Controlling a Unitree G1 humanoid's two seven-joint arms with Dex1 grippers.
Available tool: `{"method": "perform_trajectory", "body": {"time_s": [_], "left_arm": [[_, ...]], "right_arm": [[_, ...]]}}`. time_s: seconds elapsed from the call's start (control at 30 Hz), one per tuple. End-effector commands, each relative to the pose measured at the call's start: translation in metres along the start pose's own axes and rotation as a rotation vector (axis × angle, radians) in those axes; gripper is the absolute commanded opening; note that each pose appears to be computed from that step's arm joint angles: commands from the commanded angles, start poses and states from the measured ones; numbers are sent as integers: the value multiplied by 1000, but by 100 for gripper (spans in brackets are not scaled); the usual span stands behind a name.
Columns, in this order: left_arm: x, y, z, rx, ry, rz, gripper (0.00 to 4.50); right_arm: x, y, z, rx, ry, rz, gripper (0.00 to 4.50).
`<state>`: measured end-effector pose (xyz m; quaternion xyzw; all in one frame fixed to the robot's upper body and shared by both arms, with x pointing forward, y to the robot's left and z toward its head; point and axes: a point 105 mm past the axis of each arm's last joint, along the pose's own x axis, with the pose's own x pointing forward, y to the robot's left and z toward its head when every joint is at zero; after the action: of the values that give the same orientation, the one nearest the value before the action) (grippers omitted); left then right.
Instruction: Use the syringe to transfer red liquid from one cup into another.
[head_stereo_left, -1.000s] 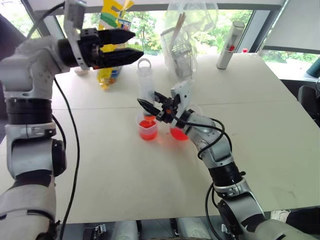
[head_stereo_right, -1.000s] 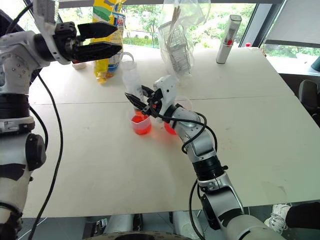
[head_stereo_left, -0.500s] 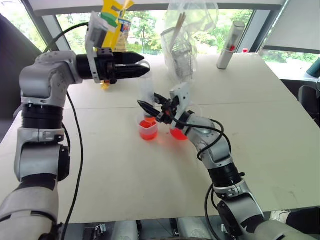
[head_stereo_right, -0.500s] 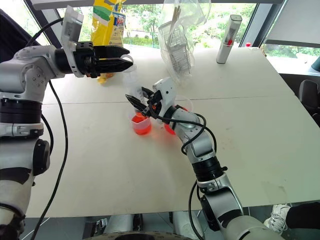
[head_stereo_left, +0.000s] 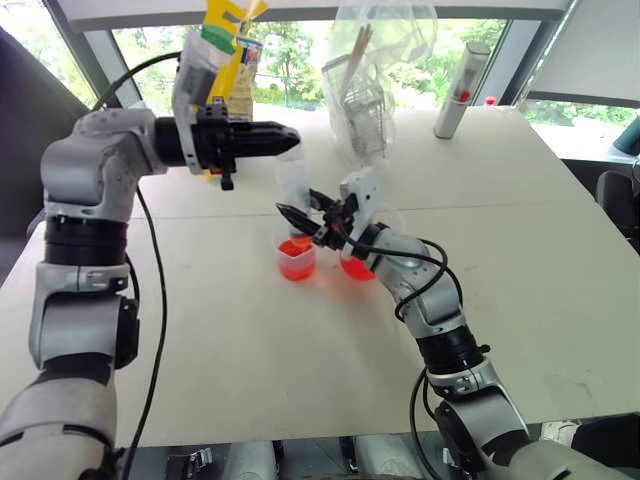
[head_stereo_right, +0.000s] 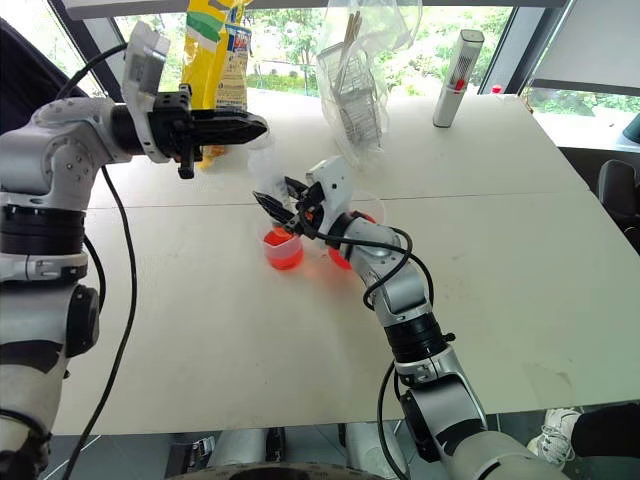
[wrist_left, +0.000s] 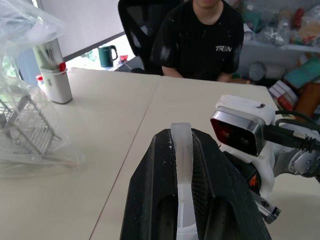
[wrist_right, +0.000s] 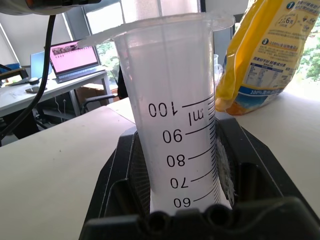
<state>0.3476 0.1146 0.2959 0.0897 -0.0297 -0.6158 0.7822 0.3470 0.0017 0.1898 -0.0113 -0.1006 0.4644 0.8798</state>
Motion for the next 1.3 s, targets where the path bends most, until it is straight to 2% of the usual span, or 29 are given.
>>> {"method": "perform_trajectory", "body": {"time_s": [0.03,0.43,0.97,1.2,1.3], "left_arm": [[5,-6,-10,10,50,-27,10],[5,-13,-25,18,95,-51,10],[3,-16,-48,-19,146,-48,10],[-3,-15,-49,-29,151,-40,10],[-5,-12,-42,-28,130,-23,10]], "right_arm": [[3,2,49,-61,-151,10,139],[1,-2,93,-67,-234,3,139],[-2,-4,109,-53,-256,-4,139],[-1,-5,110,-49,-259,-7,139],[0,-4,108,-48,-250,-2,139]]}}
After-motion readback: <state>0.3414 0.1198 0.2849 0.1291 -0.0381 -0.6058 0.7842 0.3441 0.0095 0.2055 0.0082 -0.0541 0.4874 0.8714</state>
